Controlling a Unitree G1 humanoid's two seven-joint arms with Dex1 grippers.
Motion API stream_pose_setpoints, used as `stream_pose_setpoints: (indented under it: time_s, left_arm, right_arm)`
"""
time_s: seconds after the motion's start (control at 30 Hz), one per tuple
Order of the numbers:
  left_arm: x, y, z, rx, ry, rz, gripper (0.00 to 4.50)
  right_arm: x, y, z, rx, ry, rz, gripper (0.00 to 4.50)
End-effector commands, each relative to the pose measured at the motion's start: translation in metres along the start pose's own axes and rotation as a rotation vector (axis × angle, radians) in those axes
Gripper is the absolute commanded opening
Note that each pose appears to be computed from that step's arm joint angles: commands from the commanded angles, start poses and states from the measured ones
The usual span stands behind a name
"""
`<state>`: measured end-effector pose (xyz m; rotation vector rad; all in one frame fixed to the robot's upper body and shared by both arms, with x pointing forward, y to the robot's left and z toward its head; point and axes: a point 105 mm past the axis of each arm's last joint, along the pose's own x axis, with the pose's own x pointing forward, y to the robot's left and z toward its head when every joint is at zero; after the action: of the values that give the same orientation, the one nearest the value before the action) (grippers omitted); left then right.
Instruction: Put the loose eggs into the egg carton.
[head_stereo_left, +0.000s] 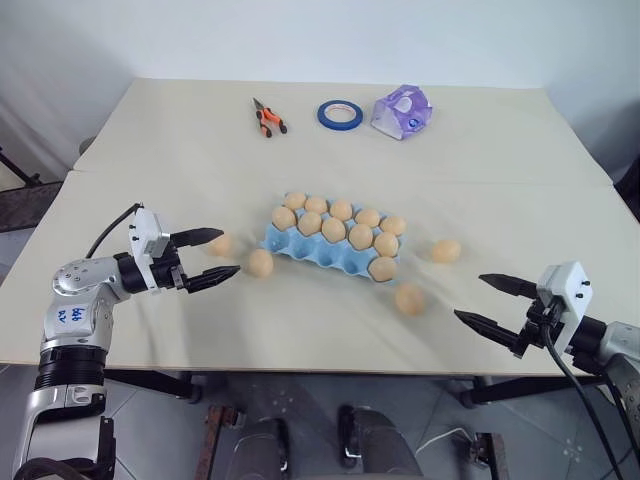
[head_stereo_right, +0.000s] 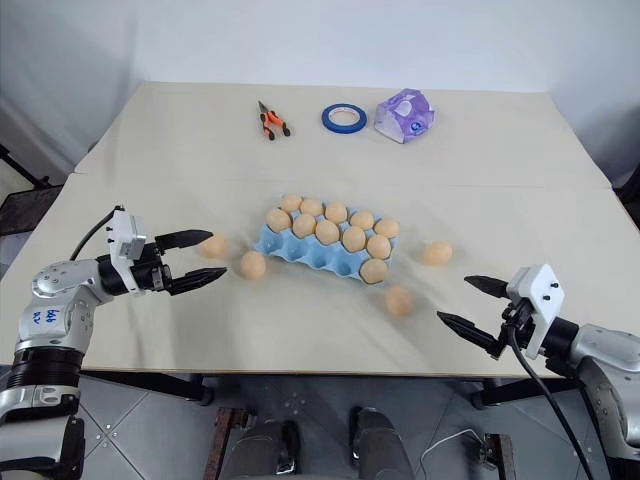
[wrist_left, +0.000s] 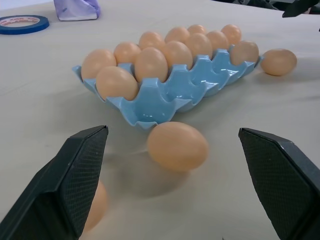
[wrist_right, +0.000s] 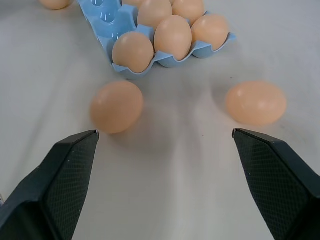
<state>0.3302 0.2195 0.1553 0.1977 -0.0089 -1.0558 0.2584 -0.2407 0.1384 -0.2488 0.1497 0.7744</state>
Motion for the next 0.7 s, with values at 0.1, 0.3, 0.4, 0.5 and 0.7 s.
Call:
stream_pose_setpoints:
  time_s: [0.1, 0.3, 0.4, 0.5, 0.7]
  left_arm:
    - [0.005, 0.004, 0.016, 0.051, -0.031, -0.002, 4.46]
    - [0.006, 0.005, 0.018, 0.052, -0.038, 0.003, 4.46]
    - [0.008, 0.007, 0.019, 0.054, -0.042, -0.002, 4.46]
    - [0.01, 0.007, 0.019, 0.052, -0.047, -0.01, 4.46]
    - [0.015, 0.003, 0.02, 0.057, -0.062, -0.041, 4.46]
  right_arm:
    - [0.001, 0.004, 0.017, -0.047, -0.053, -0.001, 4.5]
    - [0.004, 0.015, 0.023, -0.033, -0.06, -0.013, 4.5]
    - [0.004, 0.028, 0.026, -0.011, -0.056, -0.029, 4.5]
    - [0.007, 0.042, 0.03, 0.02, -0.069, -0.058, 4.5]
    - [0.026, 0.066, 0.029, 0.068, -0.061, -0.11, 4.5]
